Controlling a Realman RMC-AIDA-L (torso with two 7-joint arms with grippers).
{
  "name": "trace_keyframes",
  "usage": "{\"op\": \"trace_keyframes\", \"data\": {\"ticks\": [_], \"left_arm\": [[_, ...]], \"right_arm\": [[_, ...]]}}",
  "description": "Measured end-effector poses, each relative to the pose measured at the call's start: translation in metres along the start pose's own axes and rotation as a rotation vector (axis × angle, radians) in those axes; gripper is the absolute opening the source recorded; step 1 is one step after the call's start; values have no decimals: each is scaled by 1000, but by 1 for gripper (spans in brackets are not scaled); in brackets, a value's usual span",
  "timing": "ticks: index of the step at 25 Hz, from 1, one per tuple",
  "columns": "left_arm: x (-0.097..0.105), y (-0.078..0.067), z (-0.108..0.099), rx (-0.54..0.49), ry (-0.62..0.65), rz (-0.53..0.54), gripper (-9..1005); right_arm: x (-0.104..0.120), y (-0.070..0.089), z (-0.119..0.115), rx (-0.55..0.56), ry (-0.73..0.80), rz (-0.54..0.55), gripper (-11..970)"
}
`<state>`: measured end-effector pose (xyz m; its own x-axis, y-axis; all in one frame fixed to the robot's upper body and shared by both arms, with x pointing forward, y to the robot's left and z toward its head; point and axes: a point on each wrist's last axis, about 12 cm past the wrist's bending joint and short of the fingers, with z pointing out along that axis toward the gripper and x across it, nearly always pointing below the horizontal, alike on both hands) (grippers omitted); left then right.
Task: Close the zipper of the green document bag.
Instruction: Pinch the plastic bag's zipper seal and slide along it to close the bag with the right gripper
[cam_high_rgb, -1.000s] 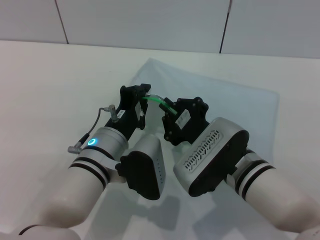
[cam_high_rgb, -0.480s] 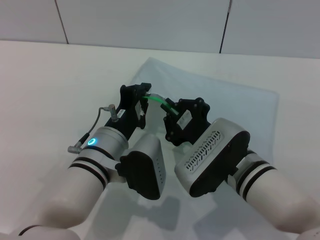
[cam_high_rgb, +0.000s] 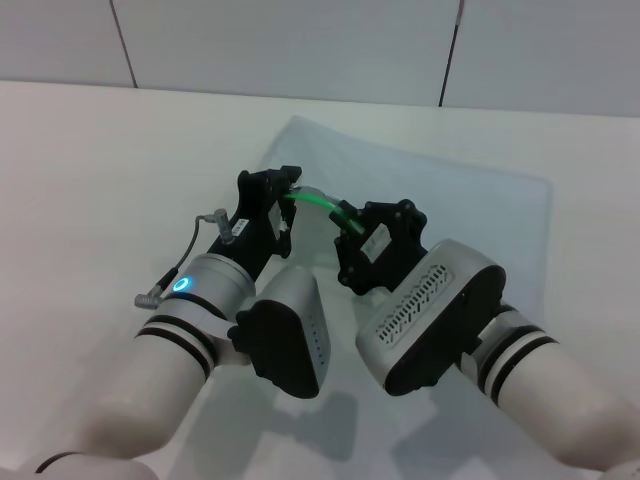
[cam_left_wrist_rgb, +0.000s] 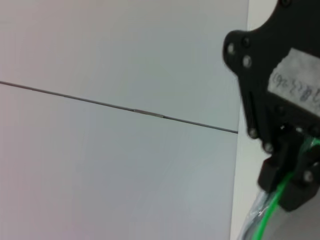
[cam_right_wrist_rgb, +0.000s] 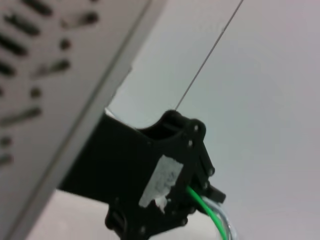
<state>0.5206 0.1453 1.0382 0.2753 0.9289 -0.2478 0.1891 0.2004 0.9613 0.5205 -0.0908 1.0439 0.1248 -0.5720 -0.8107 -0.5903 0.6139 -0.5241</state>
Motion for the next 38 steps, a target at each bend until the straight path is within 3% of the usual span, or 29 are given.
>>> {"op": "trace_keyframes", "data": {"ticks": [38], "left_arm": [[1,1,-1,-11,-3,-36,74]], "right_arm": [[41,-15,-9,70,140,16,82]]}}
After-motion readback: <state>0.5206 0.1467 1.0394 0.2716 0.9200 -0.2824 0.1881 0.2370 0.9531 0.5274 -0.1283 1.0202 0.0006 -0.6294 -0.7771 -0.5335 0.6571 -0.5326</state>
